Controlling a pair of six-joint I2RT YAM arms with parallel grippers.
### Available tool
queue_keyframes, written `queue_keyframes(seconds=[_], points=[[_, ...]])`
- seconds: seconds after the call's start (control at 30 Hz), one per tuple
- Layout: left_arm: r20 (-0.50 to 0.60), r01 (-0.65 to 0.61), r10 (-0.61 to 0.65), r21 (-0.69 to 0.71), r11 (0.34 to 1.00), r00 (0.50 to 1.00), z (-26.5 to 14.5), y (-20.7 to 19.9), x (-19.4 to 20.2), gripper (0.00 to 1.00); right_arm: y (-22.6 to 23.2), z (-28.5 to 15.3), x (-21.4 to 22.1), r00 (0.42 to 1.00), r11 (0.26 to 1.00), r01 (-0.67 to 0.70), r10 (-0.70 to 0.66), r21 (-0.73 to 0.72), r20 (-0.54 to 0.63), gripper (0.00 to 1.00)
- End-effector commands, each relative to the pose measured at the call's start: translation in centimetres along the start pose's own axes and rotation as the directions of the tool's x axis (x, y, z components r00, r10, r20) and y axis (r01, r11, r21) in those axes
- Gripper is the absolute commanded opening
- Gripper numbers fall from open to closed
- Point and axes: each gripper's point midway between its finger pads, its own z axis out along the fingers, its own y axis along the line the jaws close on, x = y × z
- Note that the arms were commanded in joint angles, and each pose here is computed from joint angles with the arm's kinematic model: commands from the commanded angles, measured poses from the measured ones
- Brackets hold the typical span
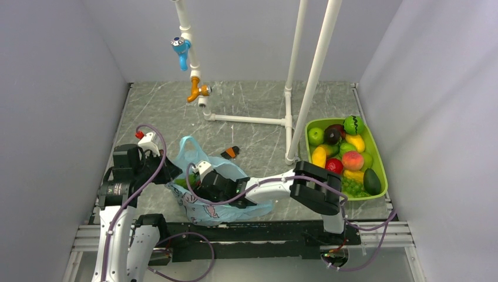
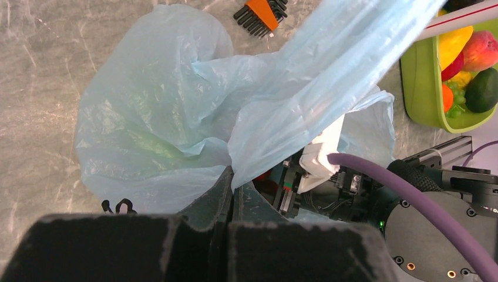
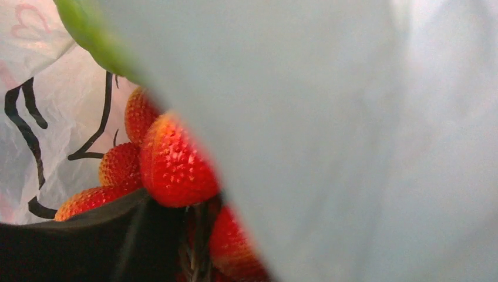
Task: Take the fake fruits out of the plastic bag
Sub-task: Adjust the plastic bag at the center of the board.
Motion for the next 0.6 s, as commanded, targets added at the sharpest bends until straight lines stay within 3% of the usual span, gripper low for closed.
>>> queue_keyframes(seconds=[0.0, 0.07, 0.17, 0.27, 0.4, 0.57], points=[[0.024, -0.027, 0.027, 0.009, 1.000, 0.999, 0.0, -0.1, -0.7, 0.00, -1.7, 0.6, 1.3, 1.000, 0.996, -0.012, 0.014, 0.091, -0.017, 0.60], [0.026, -0.023, 0.023, 0.005, 1.000, 0.999, 0.0, -0.1, -0.8, 0.00, -2.0, 0.2, -0.6, 0.999, 0.994, -0.012, 0.009, 0.107, 0.033, 0.47], [0.035, -0.007, 0.007, 0.002, 1.000, 0.999, 0.1, -0.1, -1.3, 0.00, -3.3, -0.1, -4.1, 0.996, 0.991, -0.023, 0.011, 0.135, 0.088, 0.18], [0.055, 0.029, -0.032, 0.057, 0.998, 0.998, 0.6, -1.1, -2.3, 0.00, -5.3, -0.2, -7.8, 0.991, 0.987, -0.051, 0.030, 0.156, 0.134, 0.02], [0.133, 0.037, -0.049, 0.089, 0.995, 0.990, 0.1, -2.6, -5.8, 0.00, -8.1, -0.7, -12.8, 0.977, 0.981, -0.099, 0.064, 0.166, 0.201, 0.00], [0.211, -0.001, 0.003, -0.007, 1.000, 0.977, -1.3, -2.1, -8.8, 0.00, -8.3, -3.6, -18.4, 0.957, 0.983, -0.087, 0.038, 0.160, 0.289, 0.00]])
